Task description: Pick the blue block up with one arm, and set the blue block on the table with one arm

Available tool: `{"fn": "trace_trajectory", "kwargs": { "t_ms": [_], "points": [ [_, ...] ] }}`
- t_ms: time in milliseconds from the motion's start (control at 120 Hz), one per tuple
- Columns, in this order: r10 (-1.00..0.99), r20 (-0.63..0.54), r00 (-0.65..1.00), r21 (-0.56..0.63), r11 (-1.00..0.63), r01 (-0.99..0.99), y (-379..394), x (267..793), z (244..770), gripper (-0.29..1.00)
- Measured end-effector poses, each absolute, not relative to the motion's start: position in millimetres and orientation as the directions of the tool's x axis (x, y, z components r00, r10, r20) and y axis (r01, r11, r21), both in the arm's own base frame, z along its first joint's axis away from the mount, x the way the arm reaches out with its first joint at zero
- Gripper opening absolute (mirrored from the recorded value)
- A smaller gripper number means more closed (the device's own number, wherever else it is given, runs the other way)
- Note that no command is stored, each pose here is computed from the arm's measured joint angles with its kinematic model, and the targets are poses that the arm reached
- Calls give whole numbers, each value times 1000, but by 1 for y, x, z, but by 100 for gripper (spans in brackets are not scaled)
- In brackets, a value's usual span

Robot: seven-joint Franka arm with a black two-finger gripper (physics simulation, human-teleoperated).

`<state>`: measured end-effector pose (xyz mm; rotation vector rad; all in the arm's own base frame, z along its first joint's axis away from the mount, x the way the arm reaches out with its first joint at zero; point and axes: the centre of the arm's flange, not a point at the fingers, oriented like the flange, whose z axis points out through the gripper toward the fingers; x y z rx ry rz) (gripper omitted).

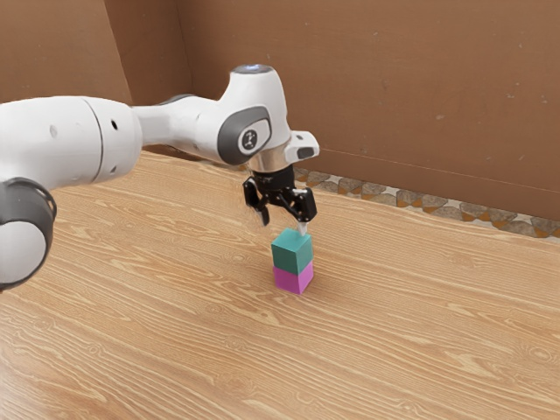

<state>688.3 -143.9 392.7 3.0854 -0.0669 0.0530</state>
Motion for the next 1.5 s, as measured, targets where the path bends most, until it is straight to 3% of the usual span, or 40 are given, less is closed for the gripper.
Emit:
{"fn": "trace_trajectory", "kwargs": {
  "t_ms": [583,1050,1217,1500],
  "points": [
    [40,-27,999,38,-998,41,-134,696,326,66],
    [58,-16,998,40,-997,58,-136,703,323,45],
    [55,10,998,30,-998,54,-137,710,350,39],
    [-121,3,993,57,-991,-121,-260,693,344,35]
  ]
}}
